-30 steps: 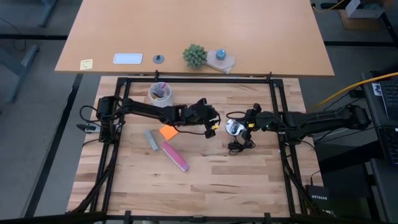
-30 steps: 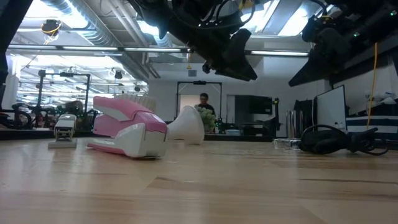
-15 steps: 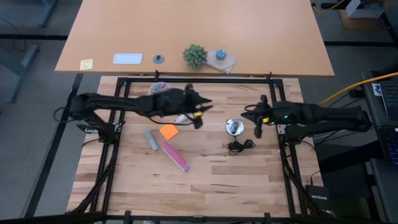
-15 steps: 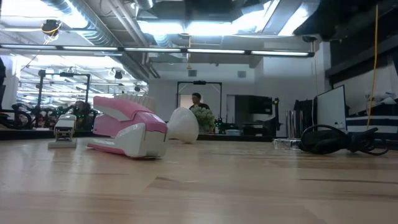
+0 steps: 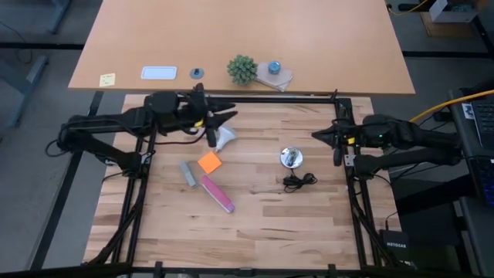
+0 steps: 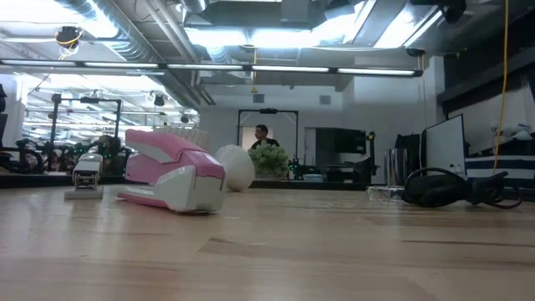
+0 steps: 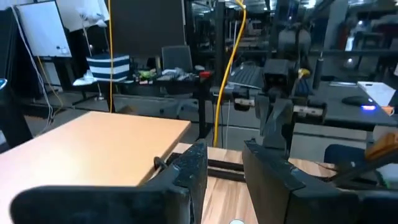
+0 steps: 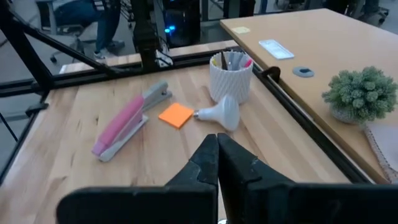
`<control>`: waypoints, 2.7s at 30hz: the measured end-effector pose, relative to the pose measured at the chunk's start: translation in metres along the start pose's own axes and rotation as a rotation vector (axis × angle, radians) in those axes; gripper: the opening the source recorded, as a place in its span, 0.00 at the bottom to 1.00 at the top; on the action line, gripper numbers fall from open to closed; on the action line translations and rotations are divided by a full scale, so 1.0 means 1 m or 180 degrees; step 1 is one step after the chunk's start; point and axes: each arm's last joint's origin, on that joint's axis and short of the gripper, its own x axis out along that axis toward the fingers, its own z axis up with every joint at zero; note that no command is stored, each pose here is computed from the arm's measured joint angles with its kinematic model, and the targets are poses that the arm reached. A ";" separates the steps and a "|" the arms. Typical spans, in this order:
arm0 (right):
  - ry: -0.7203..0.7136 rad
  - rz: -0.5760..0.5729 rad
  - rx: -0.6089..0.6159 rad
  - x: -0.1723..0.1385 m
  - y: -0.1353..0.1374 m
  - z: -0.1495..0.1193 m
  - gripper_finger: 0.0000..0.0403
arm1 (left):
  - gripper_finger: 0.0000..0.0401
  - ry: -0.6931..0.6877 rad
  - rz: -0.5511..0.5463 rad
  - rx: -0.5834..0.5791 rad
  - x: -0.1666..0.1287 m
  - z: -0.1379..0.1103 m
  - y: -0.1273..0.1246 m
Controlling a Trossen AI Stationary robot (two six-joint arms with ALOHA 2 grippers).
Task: Screw lightbulb
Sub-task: Return to Home Position
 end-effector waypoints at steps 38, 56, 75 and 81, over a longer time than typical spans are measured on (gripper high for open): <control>-0.0595 0.0757 0.0451 -0.013 -0.013 -0.120 0.01 | 0.23 0.0601 -0.0118 -0.0176 -0.078 -0.211 0.007; -0.0253 0.0705 0.0553 0.033 -0.010 -0.179 0.01 | 0.23 0.0551 -0.0101 -0.0403 -0.109 -0.284 0.014; -0.0304 0.0713 0.0535 0.036 -0.010 -0.181 0.01 | 0.23 0.1648 -0.0006 -0.0168 -0.125 -0.324 0.018; -0.0294 0.0711 0.0534 0.036 -0.010 -0.182 0.01 | 0.23 0.1880 0.0014 -0.0082 -0.129 -0.330 0.019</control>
